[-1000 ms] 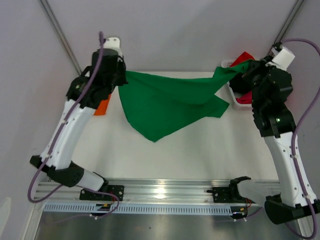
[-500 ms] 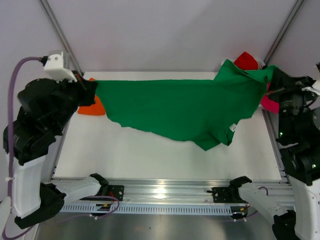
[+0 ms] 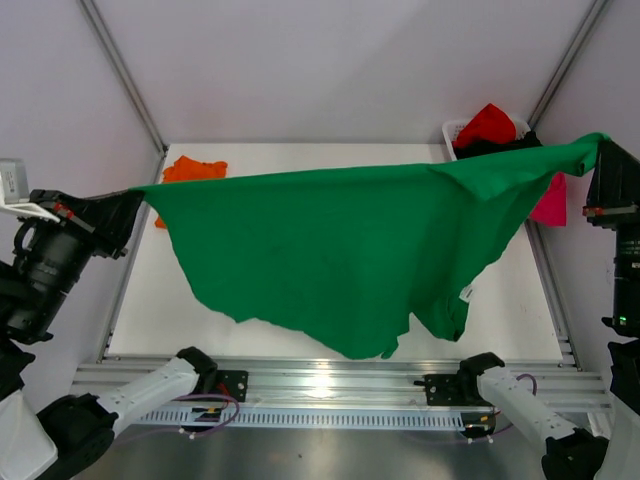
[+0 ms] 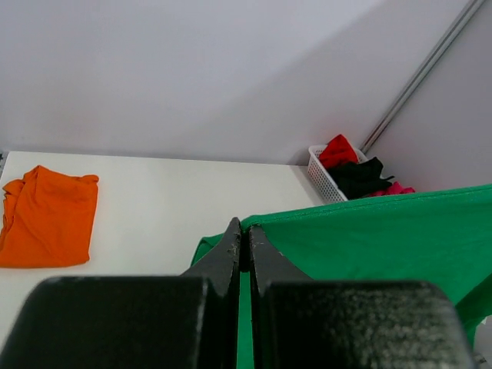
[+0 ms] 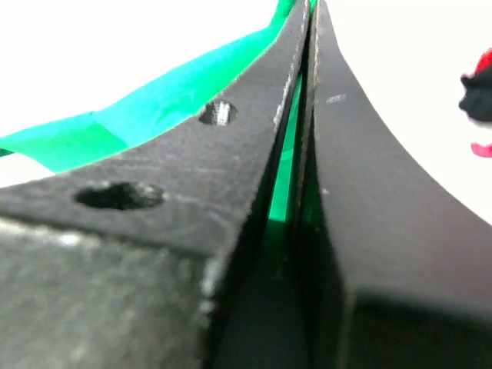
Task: Fold and stack the t-shirts
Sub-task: Flatten the tshirt out
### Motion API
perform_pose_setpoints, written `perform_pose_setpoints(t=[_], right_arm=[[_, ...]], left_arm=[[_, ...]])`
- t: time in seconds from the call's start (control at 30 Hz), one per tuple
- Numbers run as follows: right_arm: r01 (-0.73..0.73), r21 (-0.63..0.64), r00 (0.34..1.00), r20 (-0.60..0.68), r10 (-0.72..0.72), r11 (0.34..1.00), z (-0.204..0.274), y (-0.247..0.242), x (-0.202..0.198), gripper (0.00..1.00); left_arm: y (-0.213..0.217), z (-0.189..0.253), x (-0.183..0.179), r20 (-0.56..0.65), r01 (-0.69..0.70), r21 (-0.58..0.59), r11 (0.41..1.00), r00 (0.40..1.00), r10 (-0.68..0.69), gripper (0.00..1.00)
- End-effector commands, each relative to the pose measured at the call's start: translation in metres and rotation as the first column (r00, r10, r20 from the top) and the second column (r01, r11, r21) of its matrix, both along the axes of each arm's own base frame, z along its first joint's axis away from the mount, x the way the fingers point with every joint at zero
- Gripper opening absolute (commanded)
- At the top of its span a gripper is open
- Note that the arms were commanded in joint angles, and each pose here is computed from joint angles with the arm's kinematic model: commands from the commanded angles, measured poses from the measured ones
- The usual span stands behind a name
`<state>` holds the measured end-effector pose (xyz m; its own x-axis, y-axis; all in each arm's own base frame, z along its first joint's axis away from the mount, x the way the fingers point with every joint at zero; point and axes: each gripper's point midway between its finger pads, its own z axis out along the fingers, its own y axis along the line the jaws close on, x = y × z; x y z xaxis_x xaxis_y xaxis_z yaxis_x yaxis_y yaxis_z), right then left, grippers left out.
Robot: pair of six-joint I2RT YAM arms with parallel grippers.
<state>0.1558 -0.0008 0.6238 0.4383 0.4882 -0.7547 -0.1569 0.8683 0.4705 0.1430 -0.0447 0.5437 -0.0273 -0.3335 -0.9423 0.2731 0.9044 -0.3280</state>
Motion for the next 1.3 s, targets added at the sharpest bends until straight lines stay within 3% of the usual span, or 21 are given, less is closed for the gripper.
perform_pose_setpoints(t=[0.0,0.17,0.27,0.4,0.53,0.67,0.83,0.93,1.07,1.27], right_arm=[[0.016,0.038,0.997,0.07,-0.018,0.999,0.021,-0.01,-0.022,0.0],[0.069,0.03,0.998,0.009,-0.069,0.997,0.01,-0.012,0.002,0.0],[0.082,0.005,0.994,-0.068,-0.082,0.997,-0.011,-0.004,0.037,0.0],[0.142,-0.023,0.978,-0.15,-0.144,0.99,-0.037,-0.005,0.074,0.0],[0.181,-0.088,0.951,-0.236,-0.197,0.98,-0.061,-0.001,0.113,0.0],[0.211,-0.128,0.933,-0.27,-0.238,0.969,-0.081,-0.001,0.138,0.0],[0.194,-0.152,0.916,-0.326,-0.235,0.969,-0.106,0.004,0.165,0.0],[0.175,-0.145,0.918,-0.332,-0.215,0.974,-0.112,0.006,0.171,0.0],[0.165,-0.126,0.927,-0.32,-0.197,0.978,-0.106,0.006,0.165,0.0],[0.088,-0.051,0.963,-0.252,-0.098,0.995,-0.079,0.011,0.119,0.0]], left_arm=[[0.013,0.008,-0.003,0.019,-0.057,-0.016,0.998,0.998,0.058,0.01],[0.012,-0.004,0.027,-0.033,-0.138,0.05,0.989,0.99,0.14,0.01],[0.005,-0.032,0.068,-0.126,-0.221,0.157,0.963,0.962,0.241,0.02],[-0.008,-0.081,0.127,-0.269,-0.259,0.268,0.928,0.905,0.33,0.01],[-0.01,-0.159,0.194,-0.435,-0.289,0.363,0.886,0.788,0.435,0.01],[-0.009,-0.204,0.232,-0.508,-0.308,0.402,0.863,0.709,0.489,0.01],[-0.007,-0.232,0.246,-0.544,-0.318,0.443,0.838,0.648,0.533,0.01],[-0.007,-0.222,0.241,-0.536,-0.315,0.428,0.847,0.666,0.518,0.01],[-0.008,-0.181,0.22,-0.5,-0.301,0.362,0.882,0.736,0.456,0.01],[-0.026,-0.104,0.146,-0.365,-0.14,0.186,0.973,0.909,0.2,0.01]])
